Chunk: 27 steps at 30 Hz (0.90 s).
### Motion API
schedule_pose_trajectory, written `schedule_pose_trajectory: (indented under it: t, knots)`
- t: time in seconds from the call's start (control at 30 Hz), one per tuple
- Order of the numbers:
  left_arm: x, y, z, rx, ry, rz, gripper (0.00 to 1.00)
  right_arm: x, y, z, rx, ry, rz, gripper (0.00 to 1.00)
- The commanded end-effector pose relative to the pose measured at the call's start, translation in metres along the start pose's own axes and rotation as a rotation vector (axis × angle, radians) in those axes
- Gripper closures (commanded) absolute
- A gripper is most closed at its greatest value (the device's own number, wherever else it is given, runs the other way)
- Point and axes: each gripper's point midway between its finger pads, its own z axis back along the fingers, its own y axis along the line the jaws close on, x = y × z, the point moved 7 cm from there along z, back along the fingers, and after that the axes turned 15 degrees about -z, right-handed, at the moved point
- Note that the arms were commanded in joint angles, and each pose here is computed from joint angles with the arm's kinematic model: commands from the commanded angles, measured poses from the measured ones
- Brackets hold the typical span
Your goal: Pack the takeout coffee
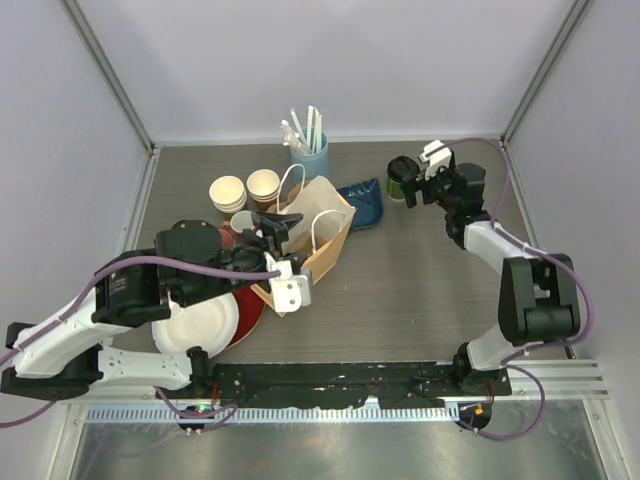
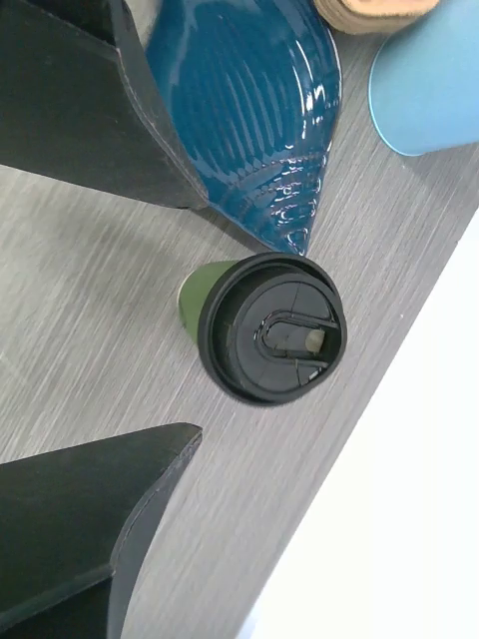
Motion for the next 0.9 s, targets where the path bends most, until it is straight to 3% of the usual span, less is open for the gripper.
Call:
schedule_pose_trajectory:
  t: [0.0,0.07,0.1,0.17,0.2,0.23,0.27,0.3,0.37,0.53,0.87]
  knots:
    - [-0.011,0.008,0.011,0.104,0.046,0.12,0.34,0.033,0.003,0.026,0.077,0.03,0.073,0.06]
    - [-0.023,0.013,0.012,0.179,0.121,0.216,0.32,0.055,0.01,0.029,0.127,0.012,0.032,0.07]
    - [-0.028,0.018,0.013,0.224,0.144,0.251,0.31,0.089,0.009,0.026,0.129,-0.055,0.013,0.12]
    - [-0.046,0.021,0.017,0.286,0.24,0.302,0.3,0.1,0.005,0.01,0.097,-0.009,-0.136,0.18]
    - [-0.051,0.02,0.018,0.296,0.262,0.319,0.3,0.142,-0.001,0.005,0.079,-0.065,-0.148,0.24]
    - [-0.06,0.019,0.021,0.315,0.297,0.341,0.3,0.148,-0.005,-0.001,0.056,-0.033,-0.182,0.27]
    - [-0.063,0.018,0.022,0.317,0.3,0.363,0.29,0.118,-0.014,-0.022,0.007,0.114,-0.254,0.31]
    - [-0.065,0.016,0.023,0.324,0.303,0.398,0.29,0.144,-0.017,-0.027,0.006,0.087,-0.25,0.37]
    - [-0.074,0.014,0.026,0.332,0.329,0.421,0.29,0.125,-0.016,-0.044,-0.021,0.185,-0.275,0.37]
    - [-0.078,0.016,0.022,0.332,0.344,0.425,0.29,0.129,0.007,-0.056,-0.11,0.196,-0.112,0.37]
    - [-0.076,0.019,0.016,0.314,0.335,0.423,0.29,0.104,0.002,-0.071,-0.152,0.27,-0.129,0.31]
